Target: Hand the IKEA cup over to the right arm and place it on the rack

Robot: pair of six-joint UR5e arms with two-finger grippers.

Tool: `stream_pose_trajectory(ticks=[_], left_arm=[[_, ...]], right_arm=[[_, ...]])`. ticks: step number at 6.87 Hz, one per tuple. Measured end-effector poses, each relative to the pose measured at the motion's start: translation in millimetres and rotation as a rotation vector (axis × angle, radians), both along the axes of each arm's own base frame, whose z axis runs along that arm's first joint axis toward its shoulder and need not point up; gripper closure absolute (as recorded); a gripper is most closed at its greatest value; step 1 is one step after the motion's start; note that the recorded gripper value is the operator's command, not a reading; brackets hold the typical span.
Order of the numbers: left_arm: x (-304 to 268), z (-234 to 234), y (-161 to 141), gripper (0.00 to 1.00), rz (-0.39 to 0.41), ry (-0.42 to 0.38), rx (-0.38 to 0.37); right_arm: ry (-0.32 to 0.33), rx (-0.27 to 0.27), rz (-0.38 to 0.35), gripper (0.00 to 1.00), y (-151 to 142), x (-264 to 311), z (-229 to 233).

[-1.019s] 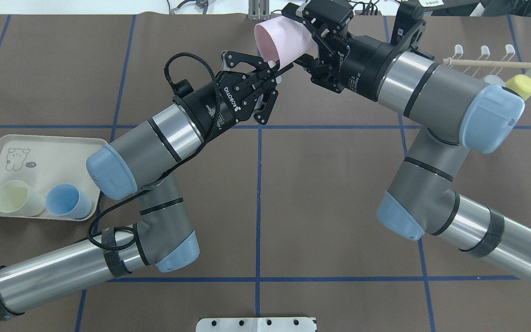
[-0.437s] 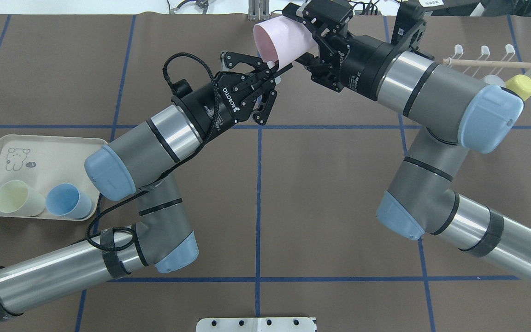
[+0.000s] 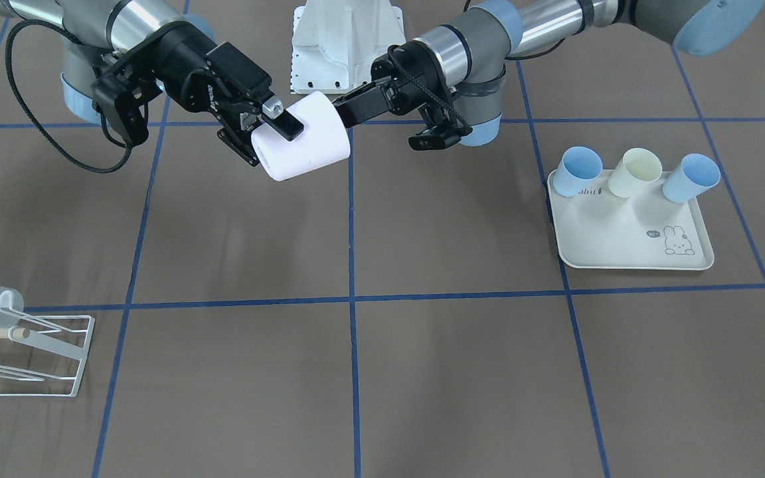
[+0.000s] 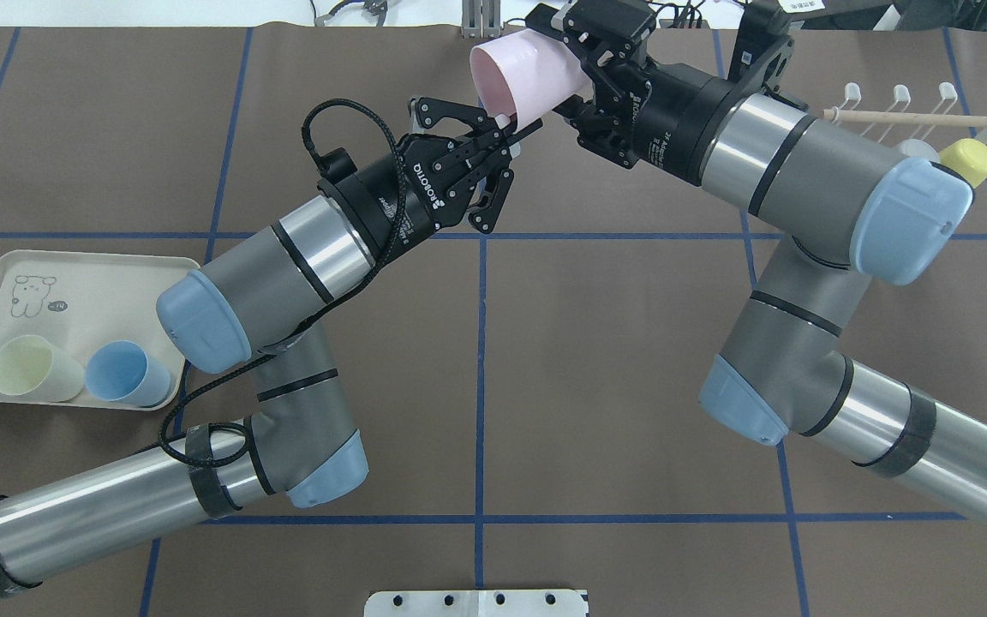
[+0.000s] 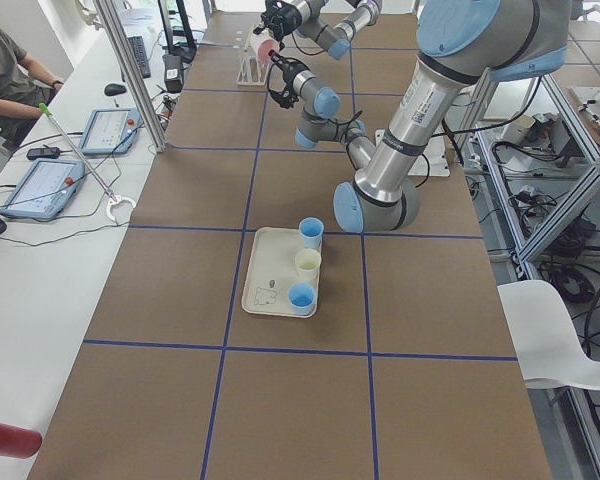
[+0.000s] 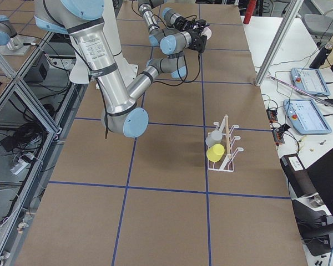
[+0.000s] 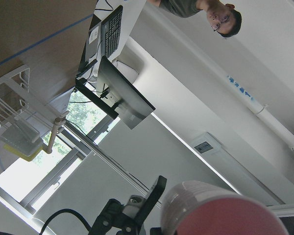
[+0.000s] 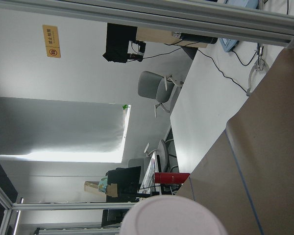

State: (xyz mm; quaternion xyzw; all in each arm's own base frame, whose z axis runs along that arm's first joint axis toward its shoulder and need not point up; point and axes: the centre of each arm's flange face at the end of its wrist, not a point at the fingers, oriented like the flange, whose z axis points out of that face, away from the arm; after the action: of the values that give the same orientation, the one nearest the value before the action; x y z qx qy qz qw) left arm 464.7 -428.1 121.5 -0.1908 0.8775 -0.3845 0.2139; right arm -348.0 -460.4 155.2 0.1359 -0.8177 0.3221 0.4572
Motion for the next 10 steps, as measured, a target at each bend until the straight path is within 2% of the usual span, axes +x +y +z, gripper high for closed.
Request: stream_pose_trajectory(ticks=[1, 2, 3, 6, 8, 9, 10], left_arm=[[0, 0, 0, 0.97, 0.000, 0.000, 0.000], [0, 0, 0, 0.10, 0.000, 0.001, 0.000], [0, -1, 0, 0.00, -0.002, -0.001, 0.003], [0, -1, 1, 0.00, -0.044, -0.040, 0.040], [-2, 2, 1, 0.00, -0.053, -0.047, 0.044], [-4, 4, 0, 0.00, -0.058, -0.051, 0.043], [-6, 6, -1, 0.00, -0.074, -0.066, 0.054]], right_arm=[[-0.002, -0.002, 0.002, 1.00, 0, -1, 0], [-0.003, -0.005, 0.005, 1.00, -1, -1, -1], [-0.003, -0.004, 0.010, 1.00, -2, -1, -2], [-0.003, -0.002, 0.018, 1.00, -4, 0, -3], [0.004, -0.005, 0.048, 1.00, -16, 15, 0], [0.029, -0.007, 0.081, 1.00, -27, 30, 10], [0.090, 0.001, 0.123, 1.00, -35, 42, 29]])
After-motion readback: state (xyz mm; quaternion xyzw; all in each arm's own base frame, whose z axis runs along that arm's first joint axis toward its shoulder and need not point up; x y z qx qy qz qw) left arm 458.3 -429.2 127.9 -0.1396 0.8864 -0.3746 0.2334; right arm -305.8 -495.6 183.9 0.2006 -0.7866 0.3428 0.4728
